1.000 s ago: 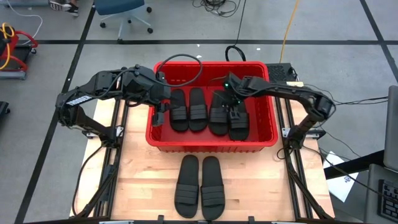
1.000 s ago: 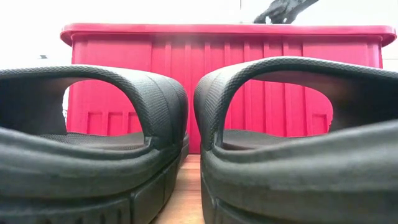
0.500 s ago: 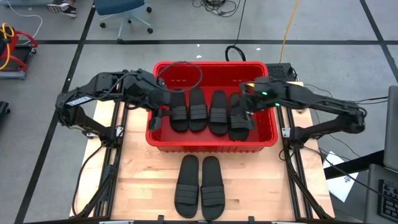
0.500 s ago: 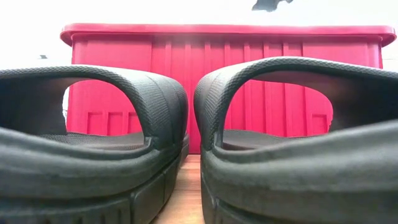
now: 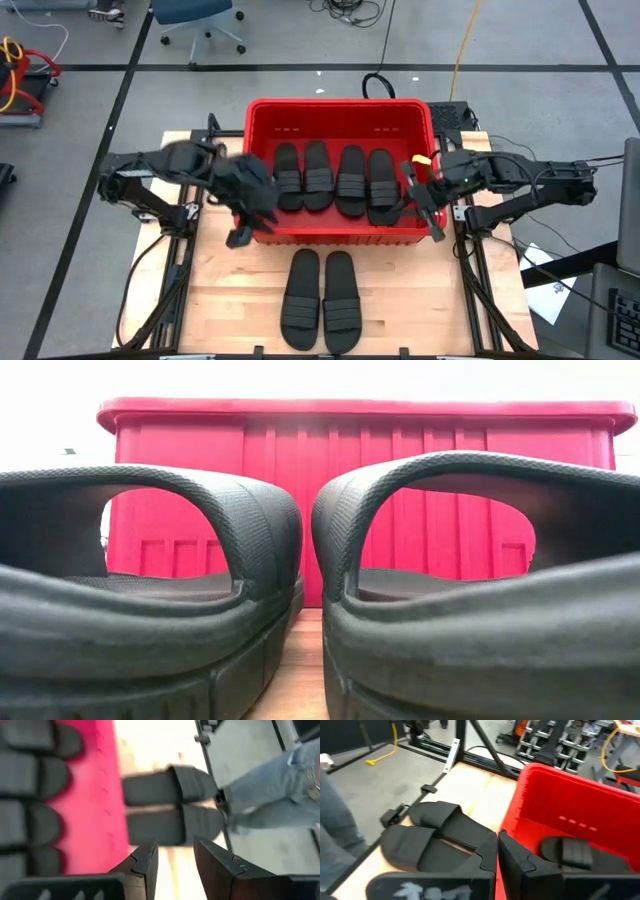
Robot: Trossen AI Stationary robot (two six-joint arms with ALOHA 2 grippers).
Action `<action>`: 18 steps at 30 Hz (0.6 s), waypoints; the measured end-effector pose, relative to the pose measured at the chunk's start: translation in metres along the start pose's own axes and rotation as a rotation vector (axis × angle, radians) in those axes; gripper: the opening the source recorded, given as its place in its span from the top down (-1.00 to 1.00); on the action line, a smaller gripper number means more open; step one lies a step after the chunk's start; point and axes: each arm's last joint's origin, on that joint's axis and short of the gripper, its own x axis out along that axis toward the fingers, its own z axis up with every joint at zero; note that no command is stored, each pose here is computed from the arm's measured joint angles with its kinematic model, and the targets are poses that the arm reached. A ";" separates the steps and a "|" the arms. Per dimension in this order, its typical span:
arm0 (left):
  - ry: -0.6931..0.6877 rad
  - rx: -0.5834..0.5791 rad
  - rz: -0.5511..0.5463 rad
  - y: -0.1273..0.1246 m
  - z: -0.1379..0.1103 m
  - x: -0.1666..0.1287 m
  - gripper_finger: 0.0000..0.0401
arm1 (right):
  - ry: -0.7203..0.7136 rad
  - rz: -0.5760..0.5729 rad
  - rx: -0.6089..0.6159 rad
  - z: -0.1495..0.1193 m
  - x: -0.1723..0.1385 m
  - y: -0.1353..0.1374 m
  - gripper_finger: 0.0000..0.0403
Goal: Pick and place slides into bin
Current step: Put the black slide into the red bin
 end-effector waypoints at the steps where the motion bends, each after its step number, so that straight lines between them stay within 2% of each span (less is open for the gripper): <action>1: 0.020 -0.010 -0.014 -0.003 -0.002 0.006 0.39 | -0.001 0.010 0.001 0.001 0.001 0.002 0.99; 7: 0.112 -0.057 -0.077 -0.021 -0.019 0.047 0.39 | -0.017 0.052 -0.020 0.004 0.002 0.011 1.00; 11: 0.086 -0.104 -0.187 -0.031 -0.027 0.078 0.39 | -0.031 0.062 0.002 0.005 0.003 0.014 1.00; 18: 0.144 -0.132 -0.259 -0.032 -0.060 0.132 0.39 | -0.031 0.064 0.023 0.005 0.003 0.014 1.00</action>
